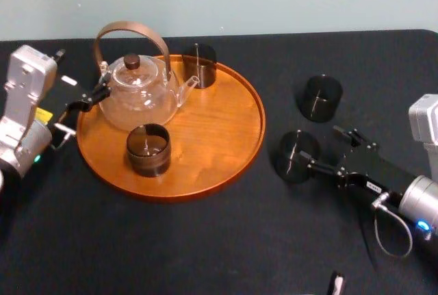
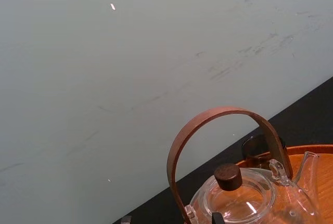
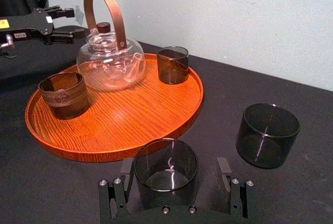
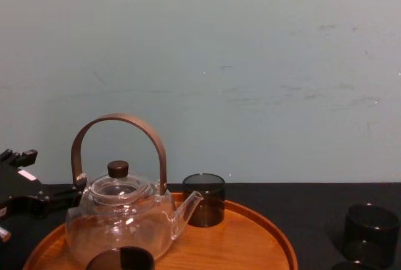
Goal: Pick up the glass from the table and place it on the tray.
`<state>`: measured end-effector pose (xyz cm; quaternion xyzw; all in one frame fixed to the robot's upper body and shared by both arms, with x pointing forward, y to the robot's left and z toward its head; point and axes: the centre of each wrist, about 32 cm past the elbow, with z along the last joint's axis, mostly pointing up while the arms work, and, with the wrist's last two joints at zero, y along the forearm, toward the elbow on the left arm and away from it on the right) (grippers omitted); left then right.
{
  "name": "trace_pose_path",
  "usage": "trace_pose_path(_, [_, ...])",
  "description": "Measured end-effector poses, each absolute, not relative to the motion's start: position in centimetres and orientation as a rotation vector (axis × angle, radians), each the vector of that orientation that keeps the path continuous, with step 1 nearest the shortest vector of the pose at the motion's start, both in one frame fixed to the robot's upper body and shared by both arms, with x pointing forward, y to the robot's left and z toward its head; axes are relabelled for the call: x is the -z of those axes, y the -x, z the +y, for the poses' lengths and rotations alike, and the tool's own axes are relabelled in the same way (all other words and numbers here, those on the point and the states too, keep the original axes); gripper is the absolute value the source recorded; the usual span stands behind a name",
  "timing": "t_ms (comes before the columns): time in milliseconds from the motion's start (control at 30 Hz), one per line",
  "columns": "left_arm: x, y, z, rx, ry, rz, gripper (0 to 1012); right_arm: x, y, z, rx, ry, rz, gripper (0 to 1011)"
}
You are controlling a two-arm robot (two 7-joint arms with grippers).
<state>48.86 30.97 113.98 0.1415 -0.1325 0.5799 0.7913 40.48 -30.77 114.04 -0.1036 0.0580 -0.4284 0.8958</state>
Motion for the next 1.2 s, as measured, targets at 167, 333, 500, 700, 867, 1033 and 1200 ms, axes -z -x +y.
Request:
trace_pose_path(167, [-114.0, -48.9, 31.0, -1.248, -0.305, -0.285, 1001, -113.8, -40.6, -30.8, 0.887, 0.219, 0.131, 1002])
trace_pose_path(333, [-114.0, -48.9, 31.0, -1.248, -0.305, -0.285, 1001, -113.7, -40.6, -30.7, 0.885, 0.221, 0.142, 1002])
trace_pose_path(500, [-114.0, -48.9, 31.0, -1.248, -0.305, -0.285, 1001, -113.4, -40.7, -30.6, 0.876, 0.225, 0.155, 1002])
trace_pose_path(700, [-114.0, -48.9, 31.0, -1.248, -0.305, -0.285, 1001, -113.1, -40.9, -30.6, 0.869, 0.230, 0.166, 1002])
trace_pose_path(867, [-114.0, -48.9, 31.0, -1.248, -0.304, -0.285, 1001, -112.9, -41.0, -30.5, 0.863, 0.233, 0.173, 1002])
trace_pose_path(1033, [-114.0, -48.9, 31.0, -1.248, -0.304, -0.285, 1001, -112.6, -41.1, -30.4, 0.859, 0.235, 0.182, 1002])
trace_pose_path(1200, [-114.0, -48.9, 31.0, -1.248, -0.305, -0.285, 1002, -112.3, -41.3, -30.2, 0.853, 0.239, 0.190, 1002])
